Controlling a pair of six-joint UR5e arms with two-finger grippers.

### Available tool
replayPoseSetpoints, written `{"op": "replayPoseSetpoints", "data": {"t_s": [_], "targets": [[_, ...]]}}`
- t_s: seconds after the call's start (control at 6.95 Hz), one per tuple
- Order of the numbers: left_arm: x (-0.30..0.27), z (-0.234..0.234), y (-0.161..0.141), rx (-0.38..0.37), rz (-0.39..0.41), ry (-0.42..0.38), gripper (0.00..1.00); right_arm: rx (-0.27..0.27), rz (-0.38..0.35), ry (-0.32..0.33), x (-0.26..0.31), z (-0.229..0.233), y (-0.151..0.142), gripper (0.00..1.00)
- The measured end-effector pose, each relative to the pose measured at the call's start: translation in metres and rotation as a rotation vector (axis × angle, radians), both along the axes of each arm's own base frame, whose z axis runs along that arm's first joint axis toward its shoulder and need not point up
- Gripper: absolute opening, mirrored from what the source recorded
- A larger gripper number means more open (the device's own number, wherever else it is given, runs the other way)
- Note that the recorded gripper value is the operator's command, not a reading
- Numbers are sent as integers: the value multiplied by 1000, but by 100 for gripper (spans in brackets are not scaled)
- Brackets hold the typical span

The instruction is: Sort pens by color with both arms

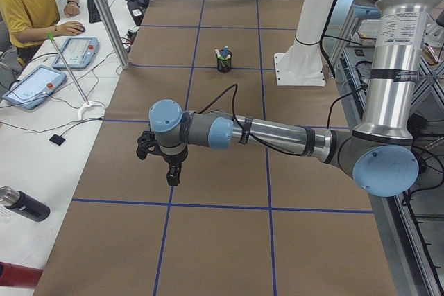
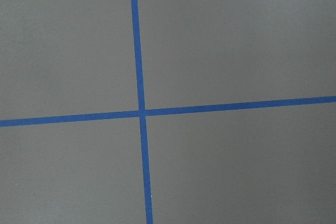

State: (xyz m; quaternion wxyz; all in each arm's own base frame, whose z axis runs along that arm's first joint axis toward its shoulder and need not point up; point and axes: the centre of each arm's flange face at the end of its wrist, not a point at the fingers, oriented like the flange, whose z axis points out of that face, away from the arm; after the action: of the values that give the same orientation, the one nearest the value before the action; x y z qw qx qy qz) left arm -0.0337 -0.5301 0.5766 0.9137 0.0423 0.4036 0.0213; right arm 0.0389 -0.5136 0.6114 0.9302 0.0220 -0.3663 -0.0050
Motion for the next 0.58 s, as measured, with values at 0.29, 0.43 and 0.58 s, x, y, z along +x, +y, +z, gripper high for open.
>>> {"op": "replayPoseSetpoints", "data": {"t_s": [0.29, 0.43, 0.58], "targets": [[0, -3, 0, 6, -1, -1, 100, 6, 0, 1, 0, -2, -1, 100], [0, -8, 0, 16, 1, -1, 100, 21, 0, 0, 0, -8, -2, 100], [1, -12, -1, 25, 2, 0, 100, 42, -1, -2, 0, -16, -3, 100]]}}
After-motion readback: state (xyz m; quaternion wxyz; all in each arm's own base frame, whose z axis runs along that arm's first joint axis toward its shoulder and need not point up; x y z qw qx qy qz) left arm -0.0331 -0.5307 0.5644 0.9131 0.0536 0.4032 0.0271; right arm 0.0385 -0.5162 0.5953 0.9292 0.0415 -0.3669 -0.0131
